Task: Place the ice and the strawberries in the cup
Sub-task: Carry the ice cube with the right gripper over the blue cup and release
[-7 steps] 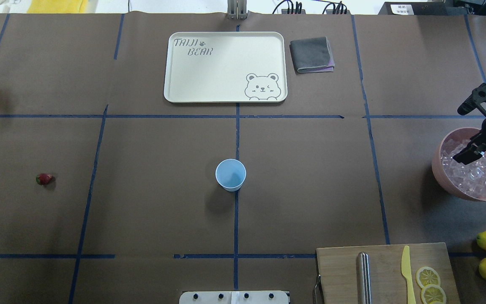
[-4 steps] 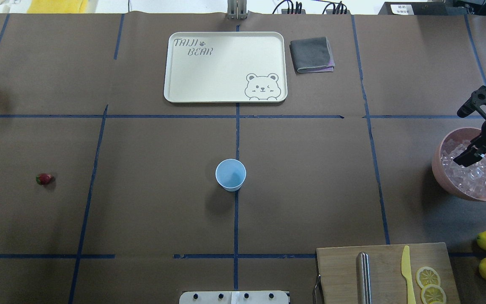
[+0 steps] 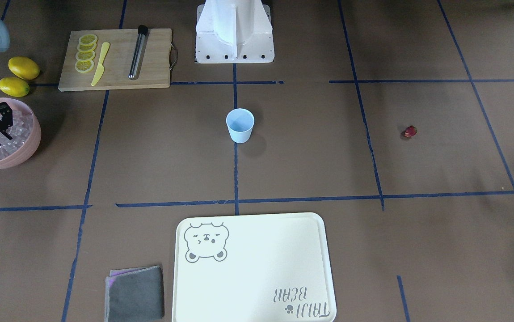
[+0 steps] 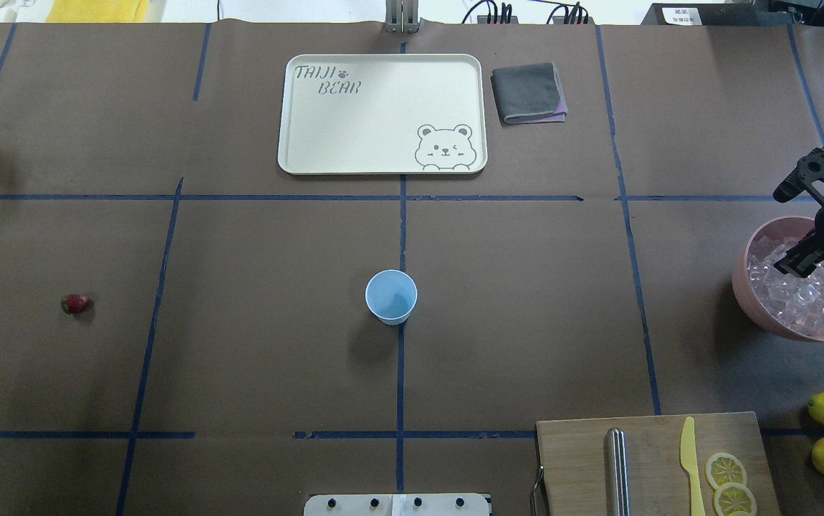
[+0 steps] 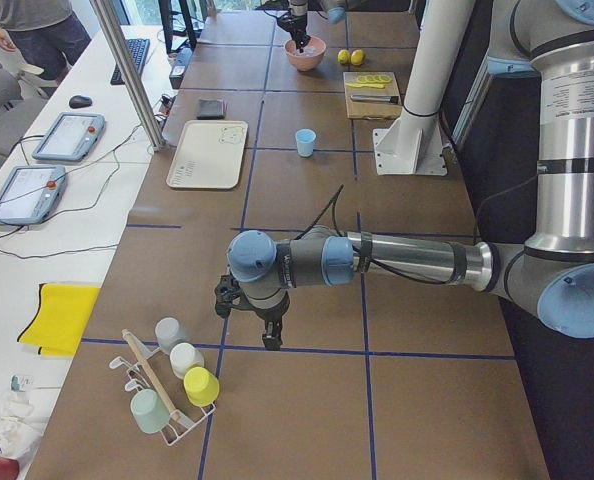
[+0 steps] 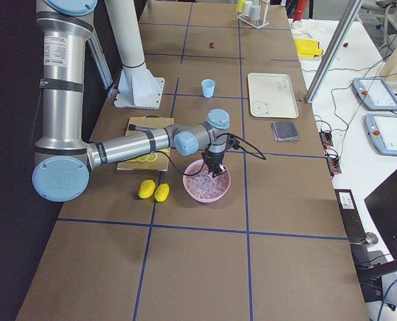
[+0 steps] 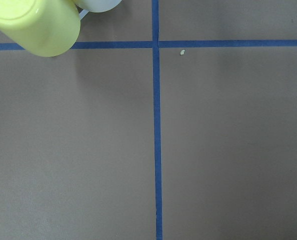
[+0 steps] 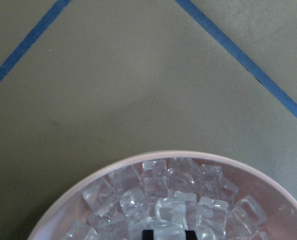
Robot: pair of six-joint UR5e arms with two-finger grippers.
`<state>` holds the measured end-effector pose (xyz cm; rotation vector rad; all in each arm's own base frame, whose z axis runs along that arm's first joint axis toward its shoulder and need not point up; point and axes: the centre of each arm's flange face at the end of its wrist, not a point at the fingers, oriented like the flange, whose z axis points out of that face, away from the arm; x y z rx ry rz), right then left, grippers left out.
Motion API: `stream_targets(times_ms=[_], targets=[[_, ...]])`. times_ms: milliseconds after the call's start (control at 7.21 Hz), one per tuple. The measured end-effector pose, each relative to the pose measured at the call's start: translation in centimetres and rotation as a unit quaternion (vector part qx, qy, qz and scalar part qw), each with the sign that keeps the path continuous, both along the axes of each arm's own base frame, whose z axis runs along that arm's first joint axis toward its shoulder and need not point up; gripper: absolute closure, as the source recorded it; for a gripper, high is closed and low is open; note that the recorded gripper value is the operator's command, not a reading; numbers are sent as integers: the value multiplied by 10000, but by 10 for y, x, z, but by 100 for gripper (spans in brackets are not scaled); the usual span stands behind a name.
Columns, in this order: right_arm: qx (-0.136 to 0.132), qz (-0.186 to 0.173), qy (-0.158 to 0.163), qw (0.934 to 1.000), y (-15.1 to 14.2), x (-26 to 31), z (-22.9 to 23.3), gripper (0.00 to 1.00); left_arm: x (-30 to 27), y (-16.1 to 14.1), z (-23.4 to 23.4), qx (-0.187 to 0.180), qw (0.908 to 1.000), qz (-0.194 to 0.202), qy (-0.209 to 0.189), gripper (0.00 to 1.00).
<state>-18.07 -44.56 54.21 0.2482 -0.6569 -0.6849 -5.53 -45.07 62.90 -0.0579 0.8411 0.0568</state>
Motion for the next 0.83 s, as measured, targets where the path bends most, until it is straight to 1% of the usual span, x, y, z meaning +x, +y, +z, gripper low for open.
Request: stream_targets(times_ms=[139, 278, 416, 555, 694, 833], targets=[[-3, 119, -42, 9999, -3, 10, -5, 97, 0, 0, 0, 0, 10000, 0, 0, 0], [-121, 423, -143, 9989, -8, 28, -10, 97, 0, 0, 0, 0, 10000, 0, 0, 0], [-371, 900, -307, 9948, -14, 42, -23, 97, 0, 0, 0, 1, 10000, 0, 0, 0], [-663, 1472, -525, 9855, -21, 46, -48, 97, 0, 0, 0, 4, 10000, 0, 0, 0], [-906, 1942, -768, 9737, -32, 40, -80, 97, 0, 0, -1, 14, 10000, 0, 0, 0], [-1101, 2232, -1000, 9634, -41, 24, -113, 97, 0, 0, -3, 30, 10000, 0, 0, 0]])
